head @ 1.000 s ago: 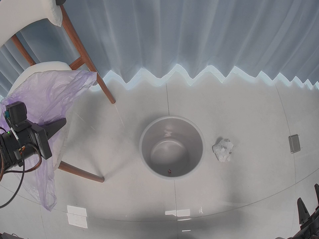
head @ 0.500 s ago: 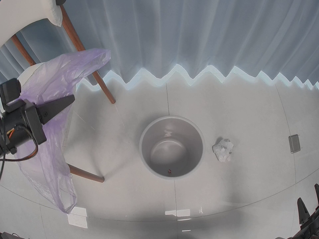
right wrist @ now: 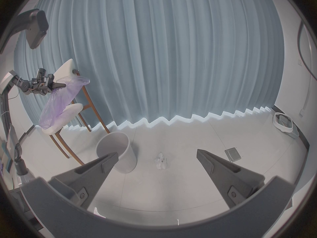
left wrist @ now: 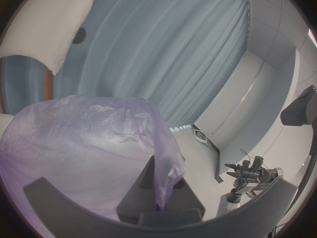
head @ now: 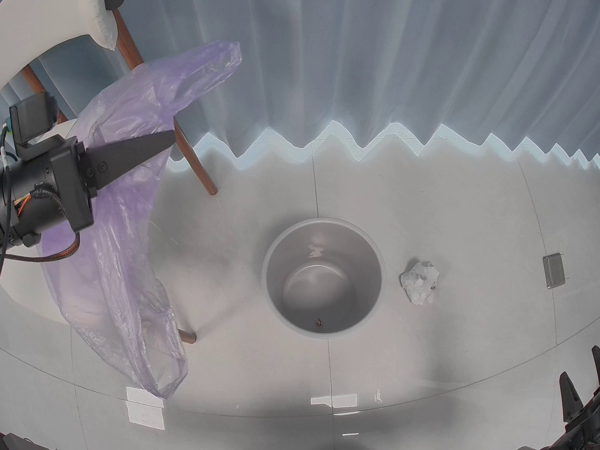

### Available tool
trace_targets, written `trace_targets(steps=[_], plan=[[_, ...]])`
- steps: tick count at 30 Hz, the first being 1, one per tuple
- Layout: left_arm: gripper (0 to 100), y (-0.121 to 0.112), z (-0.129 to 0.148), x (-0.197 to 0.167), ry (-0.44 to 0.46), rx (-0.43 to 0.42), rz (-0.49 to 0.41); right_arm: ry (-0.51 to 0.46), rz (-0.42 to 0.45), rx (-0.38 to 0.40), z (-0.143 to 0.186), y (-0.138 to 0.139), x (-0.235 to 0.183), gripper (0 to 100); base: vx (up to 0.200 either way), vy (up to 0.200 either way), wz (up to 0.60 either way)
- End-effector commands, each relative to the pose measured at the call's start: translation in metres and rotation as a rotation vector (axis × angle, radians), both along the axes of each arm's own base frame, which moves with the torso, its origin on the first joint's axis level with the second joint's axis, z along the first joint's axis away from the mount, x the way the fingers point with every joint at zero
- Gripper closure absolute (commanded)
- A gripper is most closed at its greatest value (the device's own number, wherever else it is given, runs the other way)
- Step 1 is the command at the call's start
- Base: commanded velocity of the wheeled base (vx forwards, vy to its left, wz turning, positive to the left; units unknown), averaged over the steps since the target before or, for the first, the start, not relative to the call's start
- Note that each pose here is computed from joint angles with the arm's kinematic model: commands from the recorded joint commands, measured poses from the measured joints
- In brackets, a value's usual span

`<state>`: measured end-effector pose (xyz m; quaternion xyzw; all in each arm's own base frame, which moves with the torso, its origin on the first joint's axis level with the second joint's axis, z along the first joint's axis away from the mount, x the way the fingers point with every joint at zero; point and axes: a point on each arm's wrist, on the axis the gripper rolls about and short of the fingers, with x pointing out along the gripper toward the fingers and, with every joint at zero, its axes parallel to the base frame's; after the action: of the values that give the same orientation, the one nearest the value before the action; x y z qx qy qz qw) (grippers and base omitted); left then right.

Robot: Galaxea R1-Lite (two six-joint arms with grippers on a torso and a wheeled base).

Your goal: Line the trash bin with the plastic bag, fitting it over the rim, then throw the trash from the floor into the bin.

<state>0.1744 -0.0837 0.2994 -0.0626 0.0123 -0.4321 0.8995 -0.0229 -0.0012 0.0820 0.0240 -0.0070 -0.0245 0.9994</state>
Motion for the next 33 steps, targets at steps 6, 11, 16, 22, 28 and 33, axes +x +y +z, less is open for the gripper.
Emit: trace_targets(steps=[6,11,16,22,28,33], plan=[[100,-0.023,0.001,0.005,0.009,0.011,-0.153,-0.004,0.000,0.000,-0.004,0.000,0.000,0,0.000,0.000,0.00],[100,-0.034,0.005,0.009,0.002,0.009,-0.269,-0.004,0.000,0.000,-0.004,0.000,0.000,0,0.000,0.000,0.00],[100,-0.042,0.006,0.006,0.005,0.010,-0.369,-0.004,0.000,0.000,-0.004,0.000,0.000,0,0.000,0.000,0.00],[100,-0.056,0.004,0.001,0.014,0.016,-0.436,-0.004,0.000,0.001,-0.004,0.000,0.000,0,0.000,0.000,0.00],[100,-0.070,0.000,-0.003,0.031,0.024,-0.499,-0.004,0.000,0.001,-0.004,0.000,0.000,0,0.000,0.000,0.00],[100,-0.082,-0.002,0.000,0.039,0.030,-0.530,-0.004,0.000,0.001,-0.004,0.000,0.000,0,0.000,0.000,0.00]])
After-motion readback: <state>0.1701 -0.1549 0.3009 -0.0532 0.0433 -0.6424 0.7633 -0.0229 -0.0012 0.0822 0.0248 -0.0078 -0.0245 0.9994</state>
